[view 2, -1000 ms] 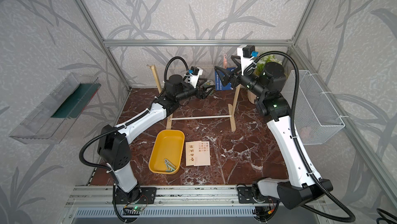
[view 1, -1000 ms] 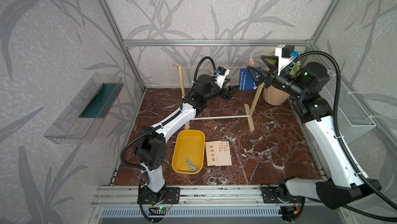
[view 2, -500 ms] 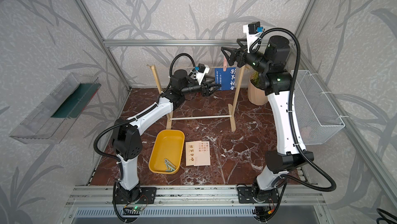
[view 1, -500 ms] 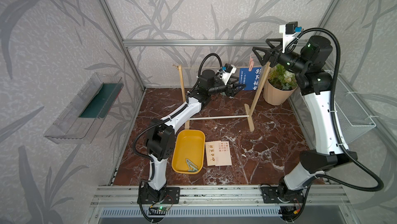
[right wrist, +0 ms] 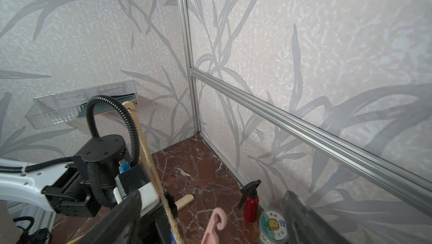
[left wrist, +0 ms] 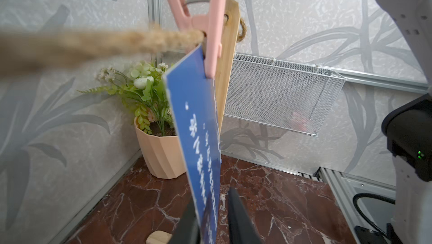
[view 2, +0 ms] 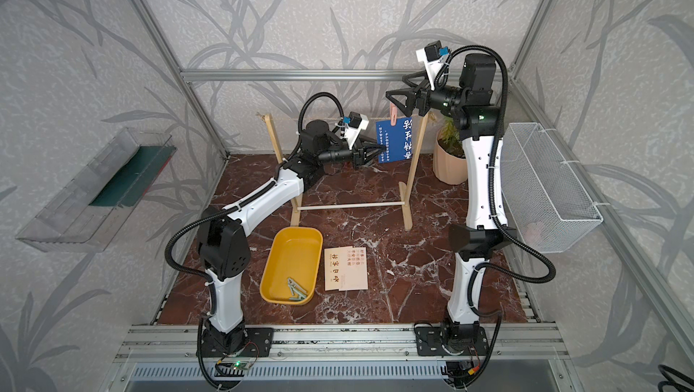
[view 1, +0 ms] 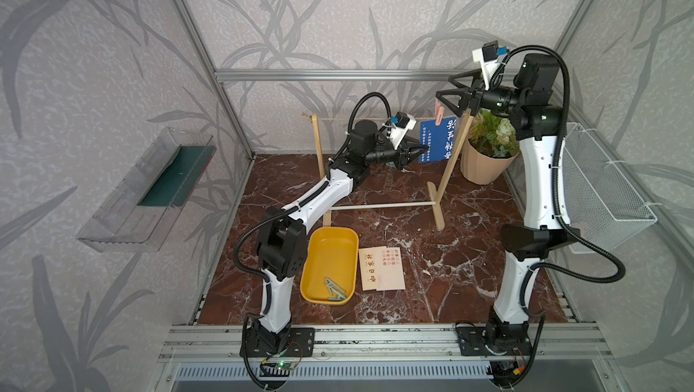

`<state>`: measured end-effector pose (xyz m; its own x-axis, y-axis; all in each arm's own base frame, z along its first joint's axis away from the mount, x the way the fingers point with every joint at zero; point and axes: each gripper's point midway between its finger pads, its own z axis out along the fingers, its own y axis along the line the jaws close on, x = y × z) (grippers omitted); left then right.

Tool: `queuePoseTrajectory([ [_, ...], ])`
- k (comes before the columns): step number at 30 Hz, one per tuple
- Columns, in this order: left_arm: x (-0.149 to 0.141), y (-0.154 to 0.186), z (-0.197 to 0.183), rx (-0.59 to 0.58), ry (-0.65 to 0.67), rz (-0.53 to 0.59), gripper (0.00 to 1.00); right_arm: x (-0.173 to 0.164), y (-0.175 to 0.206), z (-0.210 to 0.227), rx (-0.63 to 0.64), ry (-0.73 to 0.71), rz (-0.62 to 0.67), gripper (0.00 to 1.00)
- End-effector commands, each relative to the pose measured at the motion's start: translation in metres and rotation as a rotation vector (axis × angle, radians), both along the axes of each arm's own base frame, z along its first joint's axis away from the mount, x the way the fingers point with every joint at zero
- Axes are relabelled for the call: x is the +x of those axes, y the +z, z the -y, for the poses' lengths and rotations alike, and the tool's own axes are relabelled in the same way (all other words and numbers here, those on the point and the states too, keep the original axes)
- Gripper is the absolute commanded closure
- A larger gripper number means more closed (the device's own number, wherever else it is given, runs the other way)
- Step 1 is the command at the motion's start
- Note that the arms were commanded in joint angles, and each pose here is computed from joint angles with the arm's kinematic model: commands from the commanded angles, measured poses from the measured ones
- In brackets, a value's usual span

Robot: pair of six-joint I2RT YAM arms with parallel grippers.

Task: Remove the postcards from the strings
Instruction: Pinch the postcard on the clothesline.

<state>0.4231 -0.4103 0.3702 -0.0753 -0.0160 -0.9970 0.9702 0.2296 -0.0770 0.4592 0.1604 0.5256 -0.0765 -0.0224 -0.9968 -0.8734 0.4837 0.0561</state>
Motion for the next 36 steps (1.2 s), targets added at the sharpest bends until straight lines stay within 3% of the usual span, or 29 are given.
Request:
queuePoseTrajectory([
  [1, -0.005, 0.017, -0.003, -0.005, -0.005, 0.055, 0.88, -0.019, 0.004, -0.001, -0.002, 0.114, 0.031, 0.08],
  [5, -0.005, 0.018, -0.003, -0.007, -0.008, 0.051, 0.94, -0.024, 0.002, -0.001, -0.021, 0.133, 0.059, 0.07],
  [8, -0.004, 0.019, -0.005, -0.010, -0.002, 0.050, 0.94, -0.016, 0.001, 0.003, -0.010, 0.122, 0.052, 0.07],
  [10, -0.006, 0.022, -0.005, -0.023, -0.009, 0.052, 0.64, -0.016, 0.002, 0.003, 0.002, 0.145, 0.045, 0.07],
  [11, -0.007, 0.022, -0.005, -0.028, -0.013, 0.052, 0.58, -0.015, 0.001, 0.002, 0.004, 0.146, 0.045, 0.08],
  [13, -0.008, 0.024, -0.004, -0.040, -0.020, 0.060, 0.33, -0.015, 0.002, 0.002, 0.007, 0.157, 0.052, 0.08],
  [14, -0.007, 0.024, -0.004, -0.043, -0.020, 0.061, 0.32, -0.015, 0.001, 0.001, 0.010, 0.168, 0.052, 0.07],
  [17, -0.003, 0.024, 0.000, -0.037, -0.025, 0.055, 0.35, -0.014, 0.000, 0.000, 0.014, 0.184, 0.049, 0.08],
  [20, 0.000, 0.026, 0.001, -0.042, -0.027, 0.061, 0.44, -0.014, -0.005, 0.000, 0.011, 0.194, 0.036, 0.08],
  [25, 0.004, 0.025, 0.004, -0.029, -0.034, 0.056, 0.83, -0.007, -0.018, 0.000, 0.002, 0.185, 0.007, 0.08],
  [32, -0.001, 0.029, -0.002, -0.023, -0.027, 0.080, 1.00, -0.012, -0.017, -0.004, 0.003, 0.213, 0.012, 0.10],
  [36, -0.002, 0.031, -0.008, -0.014, -0.018, 0.080, 1.00, -0.017, -0.015, 0.000, 0.002, 0.243, 0.036, 0.10],
])
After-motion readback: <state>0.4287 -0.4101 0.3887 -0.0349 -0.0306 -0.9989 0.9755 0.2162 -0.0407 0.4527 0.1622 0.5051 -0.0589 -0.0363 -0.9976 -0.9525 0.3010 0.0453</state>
